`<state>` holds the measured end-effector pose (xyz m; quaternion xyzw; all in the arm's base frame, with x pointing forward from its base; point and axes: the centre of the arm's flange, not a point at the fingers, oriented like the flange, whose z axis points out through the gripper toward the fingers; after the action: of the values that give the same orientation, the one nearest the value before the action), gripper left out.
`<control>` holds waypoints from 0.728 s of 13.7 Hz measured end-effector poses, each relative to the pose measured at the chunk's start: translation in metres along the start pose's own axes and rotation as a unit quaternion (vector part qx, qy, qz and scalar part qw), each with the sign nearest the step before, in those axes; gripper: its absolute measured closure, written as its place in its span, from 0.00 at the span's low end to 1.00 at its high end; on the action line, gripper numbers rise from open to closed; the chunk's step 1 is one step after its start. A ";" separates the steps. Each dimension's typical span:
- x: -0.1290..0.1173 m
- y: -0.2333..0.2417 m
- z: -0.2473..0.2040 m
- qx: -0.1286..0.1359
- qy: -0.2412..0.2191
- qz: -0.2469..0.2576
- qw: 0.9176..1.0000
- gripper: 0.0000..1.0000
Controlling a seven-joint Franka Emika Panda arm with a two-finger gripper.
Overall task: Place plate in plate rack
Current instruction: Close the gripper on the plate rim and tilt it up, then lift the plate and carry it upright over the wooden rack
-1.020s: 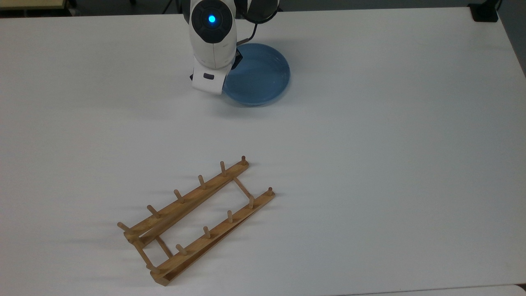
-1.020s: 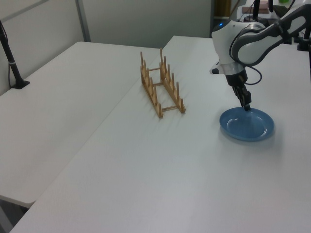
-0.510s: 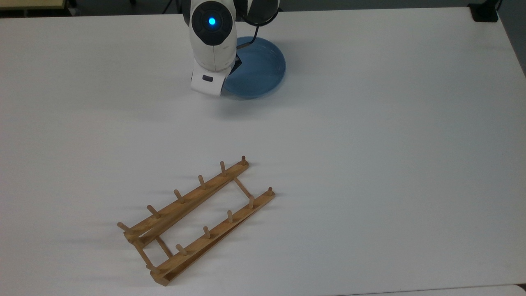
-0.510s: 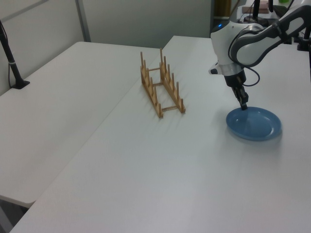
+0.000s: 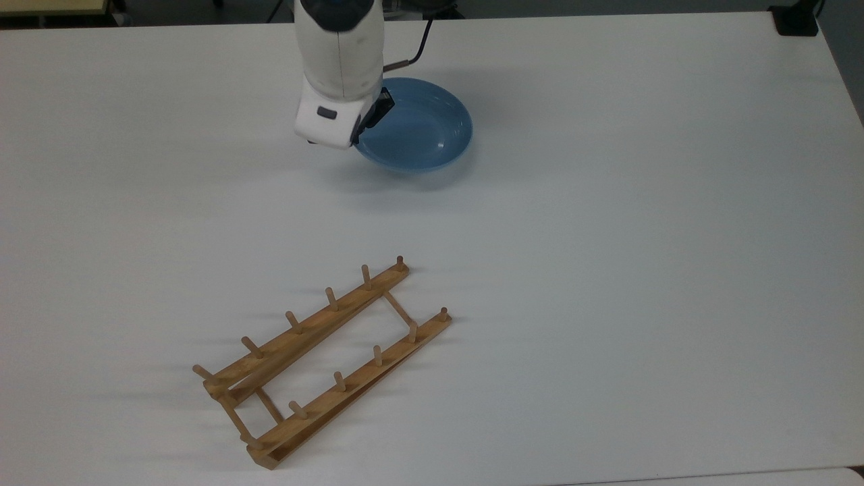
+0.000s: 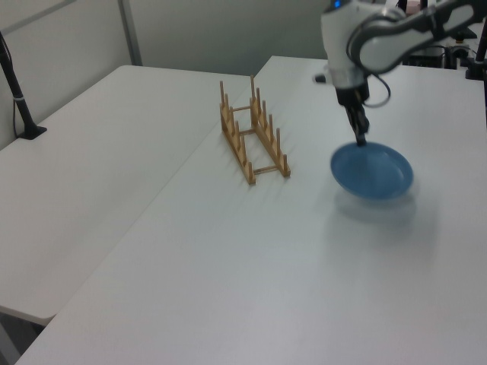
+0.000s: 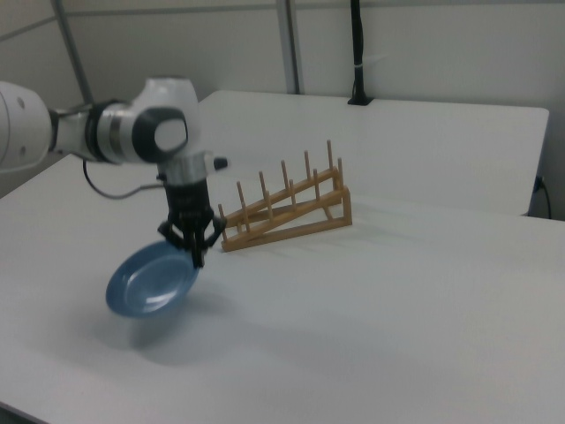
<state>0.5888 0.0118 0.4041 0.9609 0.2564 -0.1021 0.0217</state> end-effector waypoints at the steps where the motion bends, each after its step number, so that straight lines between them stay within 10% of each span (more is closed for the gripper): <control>1: 0.002 0.003 -0.019 -0.006 0.011 0.006 1.000 0.96; 6: 0.010 0.012 -0.116 -0.039 0.095 0.091 0.991 0.96; 10: 0.011 0.019 -0.171 -0.049 0.171 0.203 0.963 0.96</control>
<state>0.6392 0.0172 0.5692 0.9936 0.0607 0.0835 0.0452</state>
